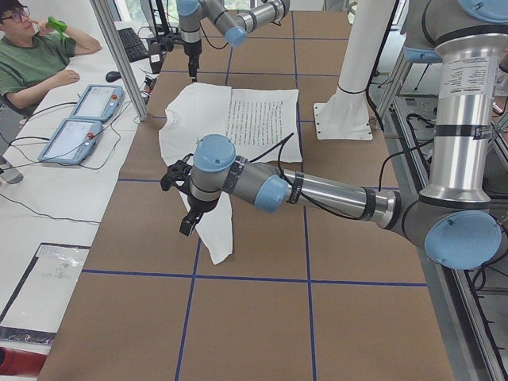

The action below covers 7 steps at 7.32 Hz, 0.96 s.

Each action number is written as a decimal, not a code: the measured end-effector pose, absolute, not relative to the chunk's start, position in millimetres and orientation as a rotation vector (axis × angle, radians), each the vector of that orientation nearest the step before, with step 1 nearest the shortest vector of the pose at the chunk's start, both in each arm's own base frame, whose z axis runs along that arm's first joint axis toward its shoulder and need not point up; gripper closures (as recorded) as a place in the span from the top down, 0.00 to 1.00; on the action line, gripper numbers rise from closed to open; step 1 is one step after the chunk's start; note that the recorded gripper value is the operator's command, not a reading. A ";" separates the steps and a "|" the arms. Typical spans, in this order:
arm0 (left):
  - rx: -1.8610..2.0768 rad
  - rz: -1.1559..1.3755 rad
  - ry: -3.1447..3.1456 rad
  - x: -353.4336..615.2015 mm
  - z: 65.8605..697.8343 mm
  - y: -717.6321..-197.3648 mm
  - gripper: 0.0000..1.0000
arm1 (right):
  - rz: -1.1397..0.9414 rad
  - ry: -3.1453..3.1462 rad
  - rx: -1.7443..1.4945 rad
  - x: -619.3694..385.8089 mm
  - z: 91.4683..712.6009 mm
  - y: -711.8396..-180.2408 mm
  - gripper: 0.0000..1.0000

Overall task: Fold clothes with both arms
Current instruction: 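Release the sleeve on the shirt and withdraw the right gripper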

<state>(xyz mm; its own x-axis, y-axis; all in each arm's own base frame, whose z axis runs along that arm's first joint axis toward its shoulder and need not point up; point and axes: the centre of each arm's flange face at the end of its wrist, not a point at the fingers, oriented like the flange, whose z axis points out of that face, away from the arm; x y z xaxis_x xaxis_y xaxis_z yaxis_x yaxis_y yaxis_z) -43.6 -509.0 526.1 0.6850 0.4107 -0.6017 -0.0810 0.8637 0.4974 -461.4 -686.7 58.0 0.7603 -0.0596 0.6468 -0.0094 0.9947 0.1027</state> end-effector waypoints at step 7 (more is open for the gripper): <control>0.341 0.208 0.800 81.3 559.6 -501.8 1.00 | -0.257 -0.681 0.150 -167.1 327.3 -613.1 1.00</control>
